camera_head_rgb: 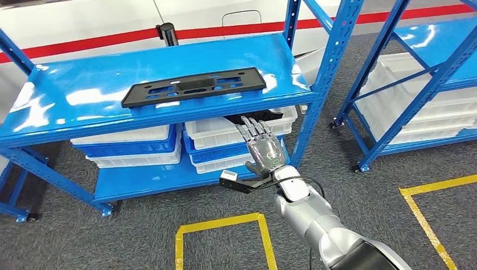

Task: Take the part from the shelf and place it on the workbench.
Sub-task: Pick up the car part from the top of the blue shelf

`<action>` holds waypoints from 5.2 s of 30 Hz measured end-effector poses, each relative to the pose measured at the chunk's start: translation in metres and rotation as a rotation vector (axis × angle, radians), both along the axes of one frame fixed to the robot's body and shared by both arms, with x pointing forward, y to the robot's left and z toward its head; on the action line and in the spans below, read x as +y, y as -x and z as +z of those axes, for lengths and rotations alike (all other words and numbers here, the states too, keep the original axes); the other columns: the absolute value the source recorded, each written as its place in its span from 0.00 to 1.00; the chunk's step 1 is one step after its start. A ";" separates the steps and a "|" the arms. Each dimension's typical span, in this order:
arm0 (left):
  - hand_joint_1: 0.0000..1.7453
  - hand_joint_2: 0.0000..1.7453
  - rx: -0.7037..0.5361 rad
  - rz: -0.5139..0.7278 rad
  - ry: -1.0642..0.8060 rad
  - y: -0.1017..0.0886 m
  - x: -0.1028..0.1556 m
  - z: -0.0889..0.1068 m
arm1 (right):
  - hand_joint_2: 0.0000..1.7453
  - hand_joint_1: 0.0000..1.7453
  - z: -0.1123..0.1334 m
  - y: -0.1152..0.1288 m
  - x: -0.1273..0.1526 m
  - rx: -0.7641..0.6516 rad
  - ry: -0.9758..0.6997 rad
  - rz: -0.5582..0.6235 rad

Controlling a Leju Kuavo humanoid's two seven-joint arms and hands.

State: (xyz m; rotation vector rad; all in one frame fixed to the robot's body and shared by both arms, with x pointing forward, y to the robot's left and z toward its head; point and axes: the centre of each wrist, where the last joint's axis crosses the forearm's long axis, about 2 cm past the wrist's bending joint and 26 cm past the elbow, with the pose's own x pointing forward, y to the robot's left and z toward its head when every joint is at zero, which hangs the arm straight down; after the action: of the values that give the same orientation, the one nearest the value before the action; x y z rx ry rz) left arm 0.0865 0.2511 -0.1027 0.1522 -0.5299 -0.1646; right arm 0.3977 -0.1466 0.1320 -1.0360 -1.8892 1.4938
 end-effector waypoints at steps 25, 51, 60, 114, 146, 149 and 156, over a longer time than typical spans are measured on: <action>0.00 0.00 0.005 -0.011 0.008 0.000 -0.004 0.000 | 1.00 0.00 -0.003 0.007 0.012 0.006 0.014 0.013; 0.00 0.00 -0.032 -0.020 0.012 -0.007 -0.004 0.002 | 1.00 1.00 -0.013 0.041 0.068 0.068 0.070 0.149; 0.00 0.00 -0.130 -0.036 0.017 -0.009 -0.007 0.002 | 1.00 0.93 -0.005 0.047 0.087 0.062 0.051 0.198; 0.00 0.00 -0.095 -0.008 0.046 0.002 -0.016 0.001 | 1.00 0.00 0.026 0.022 0.080 -0.031 0.038 0.171; 0.00 1.00 -0.111 -0.002 0.046 0.001 -0.016 0.001 | 1.00 1.00 0.028 0.023 0.084 -0.027 0.034 0.186; 0.00 1.00 -0.123 -0.003 0.048 0.001 -0.016 0.001 | 1.00 1.00 0.028 0.023 0.084 -0.028 0.033 0.186; 0.00 0.00 -0.050 0.019 0.029 0.001 -0.016 0.001 | 1.00 1.00 0.029 0.023 0.083 -0.030 0.033 0.187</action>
State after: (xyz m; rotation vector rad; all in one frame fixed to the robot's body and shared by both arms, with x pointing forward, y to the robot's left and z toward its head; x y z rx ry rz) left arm 0.0857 0.2349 -0.1012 0.1337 -0.5802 -0.1346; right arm 0.3751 -0.0636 0.1612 -0.9211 -2.0361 1.6260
